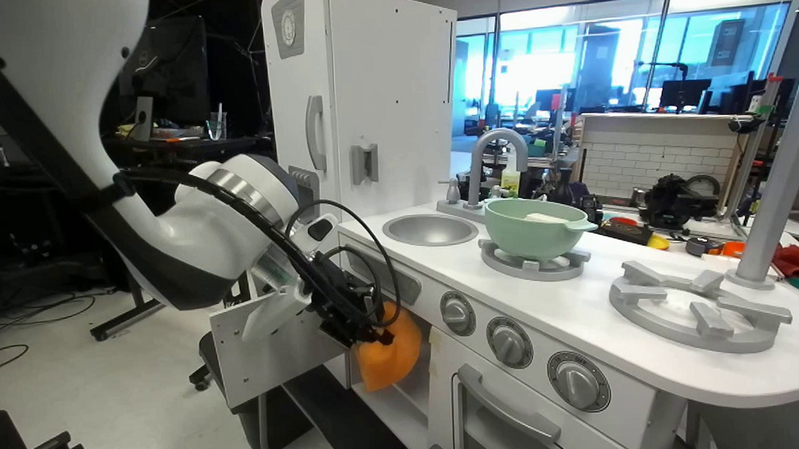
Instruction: Pick the blue bottle and the orange object and put them in the bottom drawer, the close the drawer door
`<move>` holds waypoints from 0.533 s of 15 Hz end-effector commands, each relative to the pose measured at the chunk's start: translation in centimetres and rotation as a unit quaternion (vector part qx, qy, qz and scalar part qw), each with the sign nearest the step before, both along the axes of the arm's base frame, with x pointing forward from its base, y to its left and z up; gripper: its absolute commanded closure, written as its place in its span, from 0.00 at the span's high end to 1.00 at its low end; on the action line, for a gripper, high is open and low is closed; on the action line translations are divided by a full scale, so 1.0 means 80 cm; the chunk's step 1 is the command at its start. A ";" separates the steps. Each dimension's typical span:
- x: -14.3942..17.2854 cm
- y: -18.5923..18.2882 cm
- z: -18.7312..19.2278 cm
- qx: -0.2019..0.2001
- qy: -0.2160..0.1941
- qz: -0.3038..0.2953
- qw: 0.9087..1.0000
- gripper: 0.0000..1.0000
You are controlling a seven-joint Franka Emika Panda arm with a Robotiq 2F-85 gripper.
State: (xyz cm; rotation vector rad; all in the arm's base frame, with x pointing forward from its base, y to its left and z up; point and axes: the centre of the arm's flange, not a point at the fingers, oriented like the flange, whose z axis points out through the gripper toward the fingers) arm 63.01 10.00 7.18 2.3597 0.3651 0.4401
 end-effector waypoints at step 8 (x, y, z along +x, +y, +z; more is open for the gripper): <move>0.066 -0.048 -0.044 -0.006 -0.082 0.027 0.996 0.32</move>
